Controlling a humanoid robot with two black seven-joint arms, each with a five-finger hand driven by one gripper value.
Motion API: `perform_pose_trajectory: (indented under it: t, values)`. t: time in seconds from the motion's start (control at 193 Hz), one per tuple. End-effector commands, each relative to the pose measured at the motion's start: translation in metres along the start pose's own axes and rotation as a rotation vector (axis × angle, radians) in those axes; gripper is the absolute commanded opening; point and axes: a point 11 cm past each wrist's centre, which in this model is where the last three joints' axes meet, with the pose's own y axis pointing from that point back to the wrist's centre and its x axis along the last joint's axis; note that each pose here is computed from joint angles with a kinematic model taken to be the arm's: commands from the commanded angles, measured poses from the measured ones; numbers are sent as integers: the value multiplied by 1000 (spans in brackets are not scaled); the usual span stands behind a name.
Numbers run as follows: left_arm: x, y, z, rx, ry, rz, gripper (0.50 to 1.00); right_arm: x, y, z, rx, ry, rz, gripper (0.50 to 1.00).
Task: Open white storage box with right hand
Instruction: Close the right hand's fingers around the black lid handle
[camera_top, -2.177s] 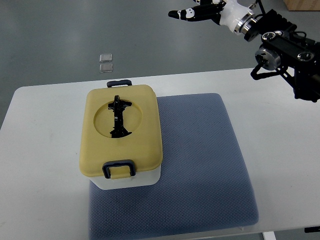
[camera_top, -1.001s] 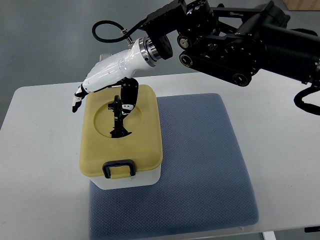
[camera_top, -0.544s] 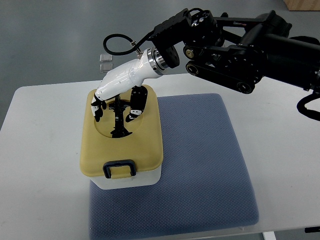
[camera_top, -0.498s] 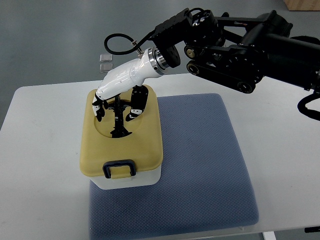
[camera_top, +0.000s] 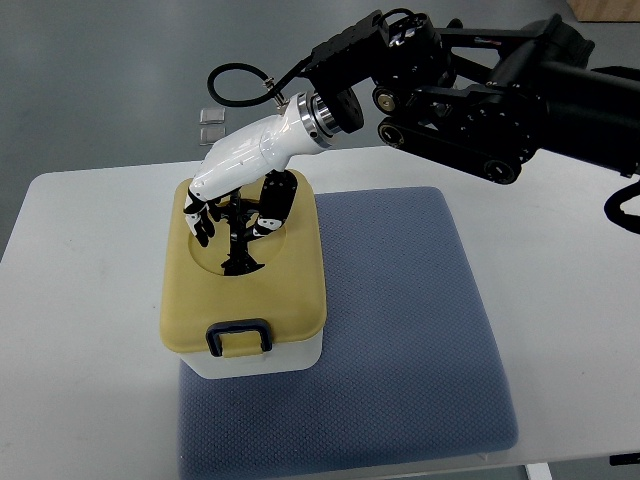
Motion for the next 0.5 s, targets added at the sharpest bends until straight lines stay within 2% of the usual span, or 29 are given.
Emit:
perform_pose_trajectory:
  t: [0.0,0.228,0.493]
  values:
    - [0,0,0,0,0,0,1000,1,0,-2,7,6,8,654]
    - [0,0,0,0,0,0,1000,4,1,-2,4,23,28,586]
    - [0,0,0,0,0,0,1000,0,-3,-3,13,19,27,588]
